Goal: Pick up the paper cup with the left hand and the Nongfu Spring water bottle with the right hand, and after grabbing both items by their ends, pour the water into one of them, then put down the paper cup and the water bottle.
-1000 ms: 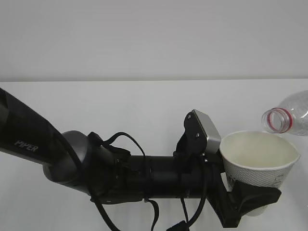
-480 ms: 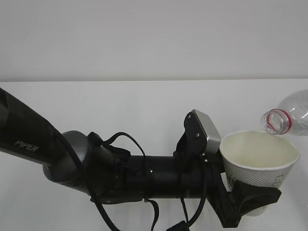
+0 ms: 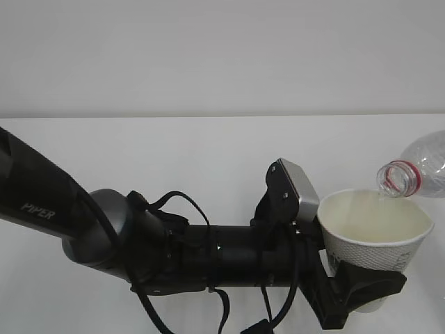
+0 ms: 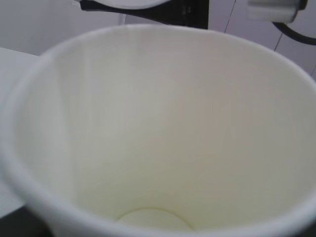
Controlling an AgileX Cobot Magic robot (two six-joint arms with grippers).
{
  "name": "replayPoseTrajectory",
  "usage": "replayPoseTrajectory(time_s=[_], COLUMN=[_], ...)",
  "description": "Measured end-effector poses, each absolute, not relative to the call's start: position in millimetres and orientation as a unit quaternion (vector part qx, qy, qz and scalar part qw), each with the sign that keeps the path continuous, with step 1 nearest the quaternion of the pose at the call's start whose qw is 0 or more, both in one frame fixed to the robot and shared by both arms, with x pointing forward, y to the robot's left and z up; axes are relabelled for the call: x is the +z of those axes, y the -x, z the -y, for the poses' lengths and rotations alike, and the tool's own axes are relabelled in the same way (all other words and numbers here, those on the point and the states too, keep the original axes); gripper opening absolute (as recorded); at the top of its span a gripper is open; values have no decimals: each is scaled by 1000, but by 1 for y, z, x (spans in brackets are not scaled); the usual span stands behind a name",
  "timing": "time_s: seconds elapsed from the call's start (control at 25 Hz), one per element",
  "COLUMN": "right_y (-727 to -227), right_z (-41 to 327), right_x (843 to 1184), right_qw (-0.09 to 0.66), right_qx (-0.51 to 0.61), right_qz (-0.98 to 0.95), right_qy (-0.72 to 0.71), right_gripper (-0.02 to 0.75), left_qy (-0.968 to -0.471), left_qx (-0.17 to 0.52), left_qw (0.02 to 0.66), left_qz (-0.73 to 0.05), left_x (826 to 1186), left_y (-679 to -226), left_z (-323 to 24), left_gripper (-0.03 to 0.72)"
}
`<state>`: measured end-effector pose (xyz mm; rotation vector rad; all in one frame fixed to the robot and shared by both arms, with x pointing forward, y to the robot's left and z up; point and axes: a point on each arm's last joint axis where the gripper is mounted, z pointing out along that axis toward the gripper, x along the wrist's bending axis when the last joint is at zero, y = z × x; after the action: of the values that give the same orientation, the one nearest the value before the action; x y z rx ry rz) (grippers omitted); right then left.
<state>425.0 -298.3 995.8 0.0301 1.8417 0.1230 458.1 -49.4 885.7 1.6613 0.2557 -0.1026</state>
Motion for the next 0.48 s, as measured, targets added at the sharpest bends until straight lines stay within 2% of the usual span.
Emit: replayPoseTrajectory(time_s=[0.48], right_y=[-425], right_z=[299], right_x=[996], right_qw=[604], right_qx=[46], right_qz=[-795], right_qy=[-6], right_gripper=[449], left_qy=[-736], left_qx=[-45], left_qw=[666], left_qz=[-113], left_x=[886], left_y=[-458], left_z=[49], left_gripper=[549])
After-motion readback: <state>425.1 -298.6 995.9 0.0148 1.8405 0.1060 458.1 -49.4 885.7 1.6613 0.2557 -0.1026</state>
